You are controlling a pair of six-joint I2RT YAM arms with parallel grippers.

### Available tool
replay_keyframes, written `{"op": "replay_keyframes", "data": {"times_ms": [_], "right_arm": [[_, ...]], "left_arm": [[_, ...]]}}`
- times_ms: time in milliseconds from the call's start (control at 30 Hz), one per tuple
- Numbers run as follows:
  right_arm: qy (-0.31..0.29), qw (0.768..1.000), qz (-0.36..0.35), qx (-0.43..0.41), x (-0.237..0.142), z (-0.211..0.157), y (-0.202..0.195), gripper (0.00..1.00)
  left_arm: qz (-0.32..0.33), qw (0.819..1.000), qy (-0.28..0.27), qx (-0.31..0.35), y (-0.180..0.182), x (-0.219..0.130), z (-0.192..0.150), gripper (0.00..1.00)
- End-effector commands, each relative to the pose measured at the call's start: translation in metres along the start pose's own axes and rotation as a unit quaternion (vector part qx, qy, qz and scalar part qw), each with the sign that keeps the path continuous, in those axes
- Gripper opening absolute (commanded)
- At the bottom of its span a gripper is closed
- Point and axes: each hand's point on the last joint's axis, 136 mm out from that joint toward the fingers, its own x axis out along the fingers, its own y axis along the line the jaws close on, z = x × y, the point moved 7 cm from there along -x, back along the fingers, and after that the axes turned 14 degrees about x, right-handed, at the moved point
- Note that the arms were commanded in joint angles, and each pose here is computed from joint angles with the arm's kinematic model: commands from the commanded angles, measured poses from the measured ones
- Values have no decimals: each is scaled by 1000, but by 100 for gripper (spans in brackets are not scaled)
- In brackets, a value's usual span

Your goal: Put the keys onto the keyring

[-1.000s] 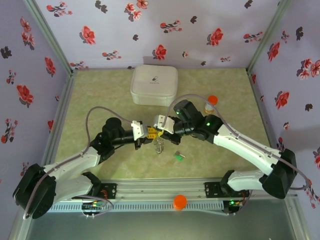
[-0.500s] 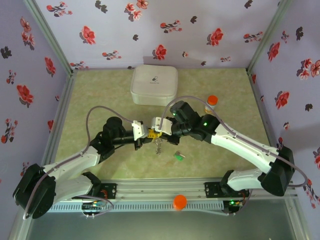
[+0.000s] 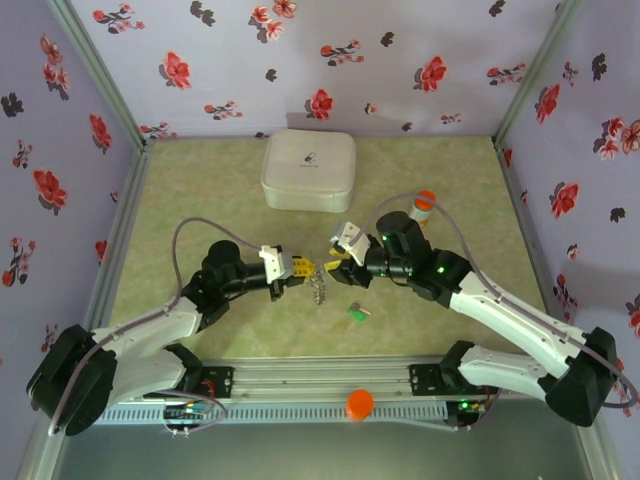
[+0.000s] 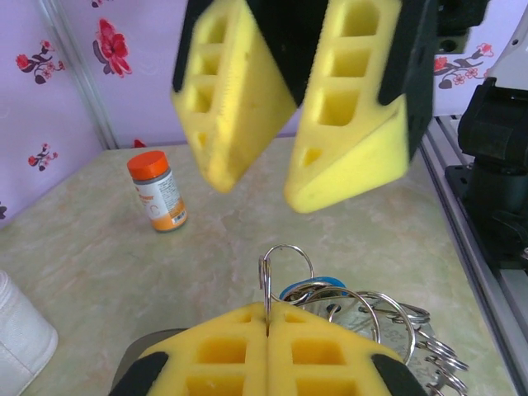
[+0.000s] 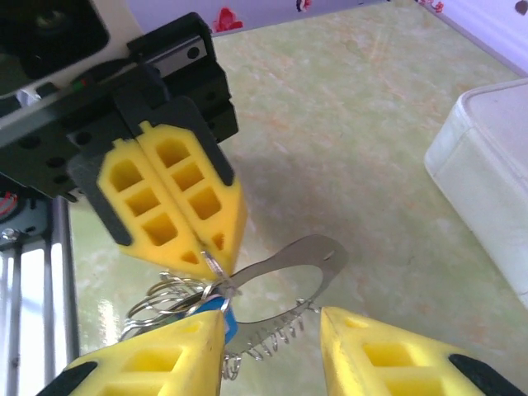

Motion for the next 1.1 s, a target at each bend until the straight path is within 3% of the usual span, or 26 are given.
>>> {"op": "replay_keyframes", "data": {"times_ms": [0, 300, 467, 700, 867, 1067], "right_arm": [[-28, 998, 31, 48, 0, 4, 6, 35], [-28, 984, 28, 175, 8, 15, -4, 27], [6, 971, 30, 239, 15, 20, -8, 27], [25, 967, 42, 251, 19, 17, -6, 28], [34, 969, 7, 245, 18, 12, -13, 37], [39, 969, 16, 244, 20, 13, -12, 34]], "left_arm": [[28, 999, -29, 26, 7, 0, 9, 0], [51, 998, -18, 29, 11, 0, 6, 0], [56, 998, -15, 15, 13, 2, 2, 0], [64, 998, -10, 12, 15, 3, 0, 0], [67, 998, -6, 12, 15, 3, -1, 0], [66, 998, -8, 14, 16, 3, 0, 0]]}}
